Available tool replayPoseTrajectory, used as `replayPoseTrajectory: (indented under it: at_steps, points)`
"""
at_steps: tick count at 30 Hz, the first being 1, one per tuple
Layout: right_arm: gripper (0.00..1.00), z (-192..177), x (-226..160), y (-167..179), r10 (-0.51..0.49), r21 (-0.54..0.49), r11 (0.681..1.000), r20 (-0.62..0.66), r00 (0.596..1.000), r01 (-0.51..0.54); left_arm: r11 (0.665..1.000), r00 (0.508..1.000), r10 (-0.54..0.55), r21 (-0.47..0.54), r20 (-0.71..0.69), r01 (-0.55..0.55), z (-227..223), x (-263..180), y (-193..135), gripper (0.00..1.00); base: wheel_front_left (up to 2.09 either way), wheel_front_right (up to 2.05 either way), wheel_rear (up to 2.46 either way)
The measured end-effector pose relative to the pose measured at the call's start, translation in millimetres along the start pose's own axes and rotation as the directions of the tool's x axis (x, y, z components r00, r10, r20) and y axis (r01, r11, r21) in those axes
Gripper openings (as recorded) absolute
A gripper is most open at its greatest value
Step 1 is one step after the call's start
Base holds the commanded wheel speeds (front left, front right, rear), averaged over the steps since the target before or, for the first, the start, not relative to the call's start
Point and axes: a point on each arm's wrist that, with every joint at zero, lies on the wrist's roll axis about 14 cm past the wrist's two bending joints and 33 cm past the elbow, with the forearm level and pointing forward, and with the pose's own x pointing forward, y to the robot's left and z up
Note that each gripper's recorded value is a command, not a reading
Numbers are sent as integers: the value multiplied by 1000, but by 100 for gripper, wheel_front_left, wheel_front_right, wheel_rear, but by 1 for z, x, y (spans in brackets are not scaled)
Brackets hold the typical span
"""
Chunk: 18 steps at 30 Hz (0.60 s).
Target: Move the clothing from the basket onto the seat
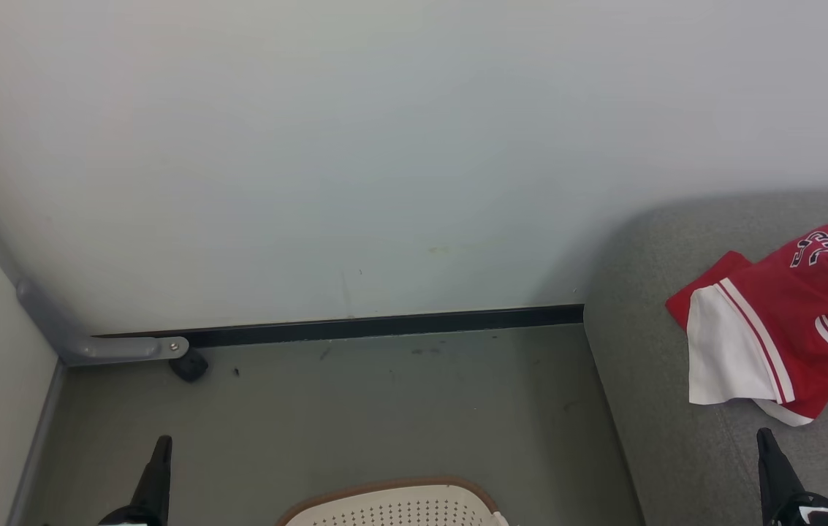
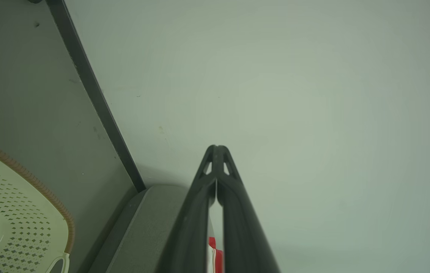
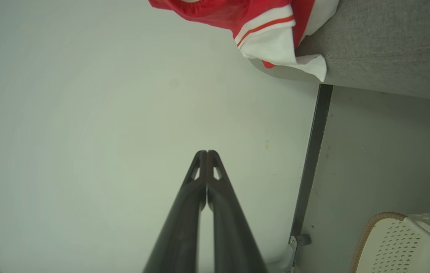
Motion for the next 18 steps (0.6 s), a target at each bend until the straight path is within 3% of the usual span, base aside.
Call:
replayPoseTrajectory:
  at_steps: [18]
  points:
    - [0, 0, 0, 0, 0, 0, 1000, 0, 1000, 0, 1000, 1000, 0, 0, 0, 0, 0, 0, 0, 0, 0, 0, 0]
